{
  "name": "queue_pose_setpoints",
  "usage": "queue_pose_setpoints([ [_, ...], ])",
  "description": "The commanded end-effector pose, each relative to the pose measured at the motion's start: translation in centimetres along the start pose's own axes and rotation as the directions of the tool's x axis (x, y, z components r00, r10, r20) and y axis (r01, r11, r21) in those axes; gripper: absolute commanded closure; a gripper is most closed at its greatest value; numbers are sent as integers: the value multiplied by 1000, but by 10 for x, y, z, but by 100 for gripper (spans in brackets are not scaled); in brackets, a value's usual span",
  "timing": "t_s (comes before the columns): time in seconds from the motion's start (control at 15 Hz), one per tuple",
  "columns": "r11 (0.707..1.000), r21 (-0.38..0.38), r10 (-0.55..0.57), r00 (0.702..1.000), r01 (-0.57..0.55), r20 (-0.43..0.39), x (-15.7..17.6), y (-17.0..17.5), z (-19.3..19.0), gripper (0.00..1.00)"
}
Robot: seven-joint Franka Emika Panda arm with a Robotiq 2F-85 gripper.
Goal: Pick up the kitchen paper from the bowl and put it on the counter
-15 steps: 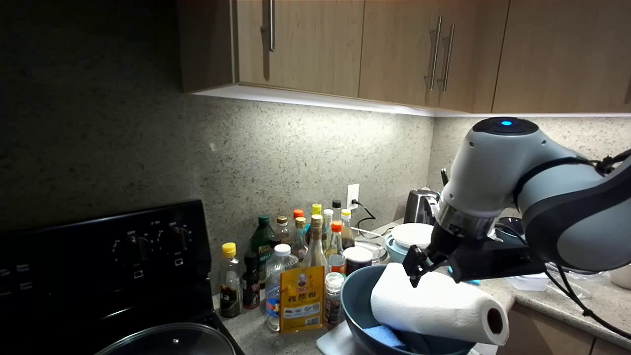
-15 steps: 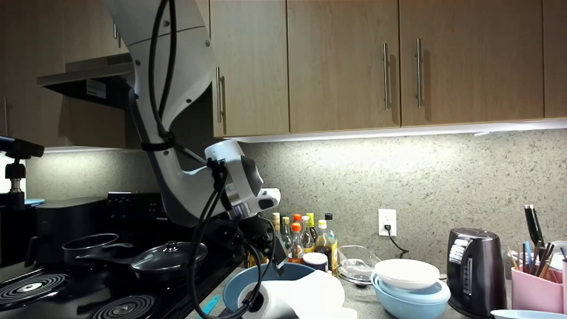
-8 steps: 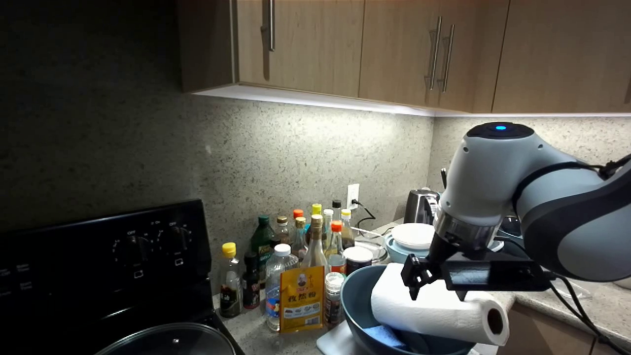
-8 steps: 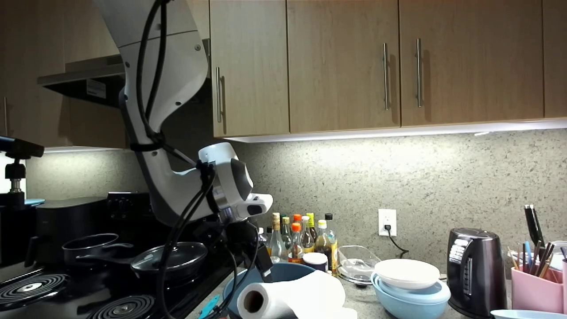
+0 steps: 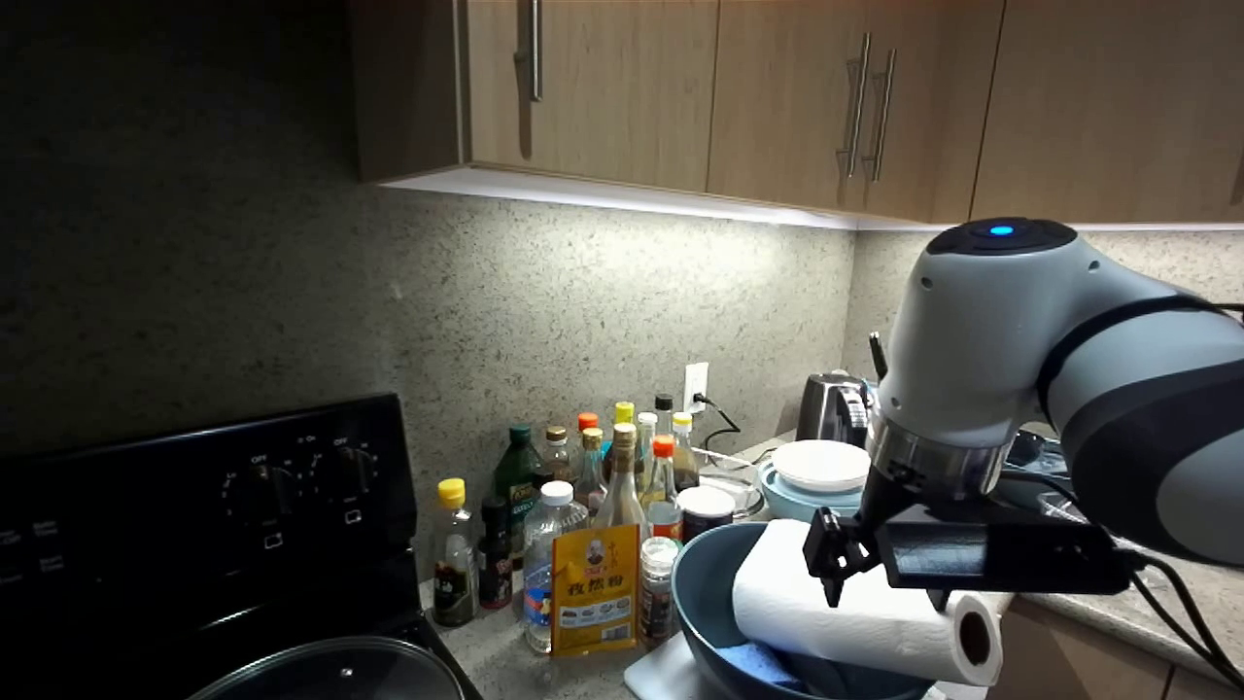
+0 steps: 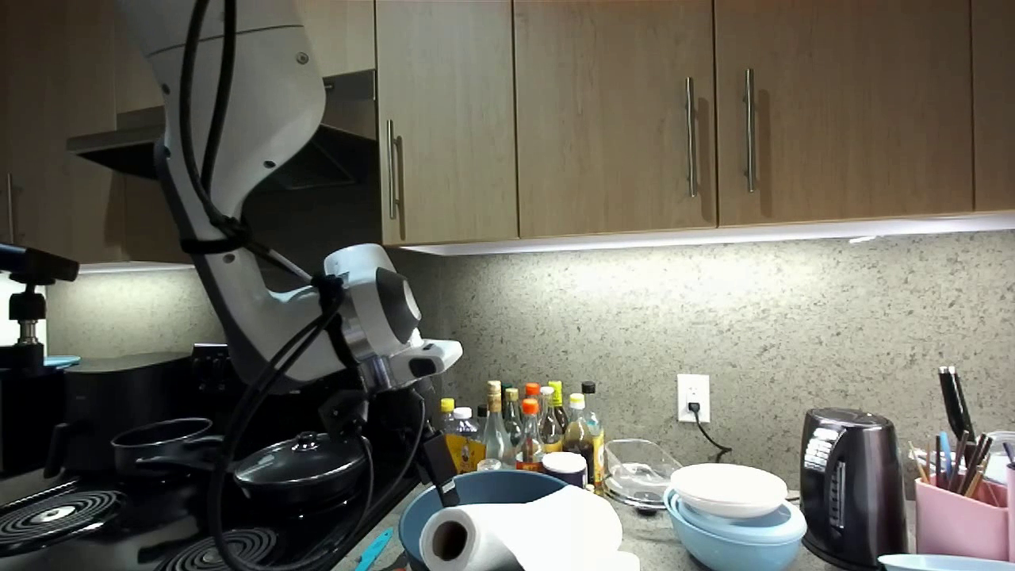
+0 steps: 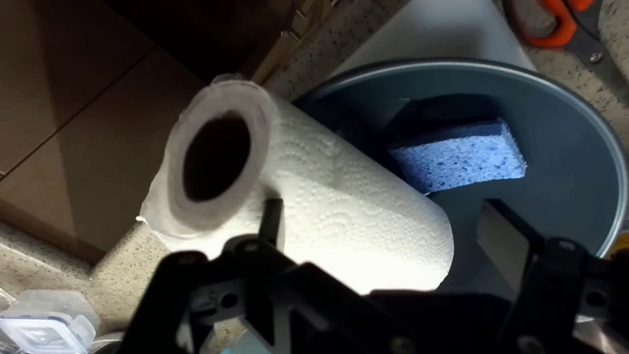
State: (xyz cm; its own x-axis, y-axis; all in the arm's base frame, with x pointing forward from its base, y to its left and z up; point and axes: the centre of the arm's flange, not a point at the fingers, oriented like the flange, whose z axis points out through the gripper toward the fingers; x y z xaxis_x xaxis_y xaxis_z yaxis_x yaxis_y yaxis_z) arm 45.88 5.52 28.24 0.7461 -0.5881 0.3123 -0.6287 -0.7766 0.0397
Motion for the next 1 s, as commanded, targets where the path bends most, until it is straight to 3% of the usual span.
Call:
queue_pose_setpoints([
  [0.0,999,-22,42,999,-41,26,-25,5,-22,0],
  [0.93,997,20,68,997,-69,43,-35,3,-12,0],
])
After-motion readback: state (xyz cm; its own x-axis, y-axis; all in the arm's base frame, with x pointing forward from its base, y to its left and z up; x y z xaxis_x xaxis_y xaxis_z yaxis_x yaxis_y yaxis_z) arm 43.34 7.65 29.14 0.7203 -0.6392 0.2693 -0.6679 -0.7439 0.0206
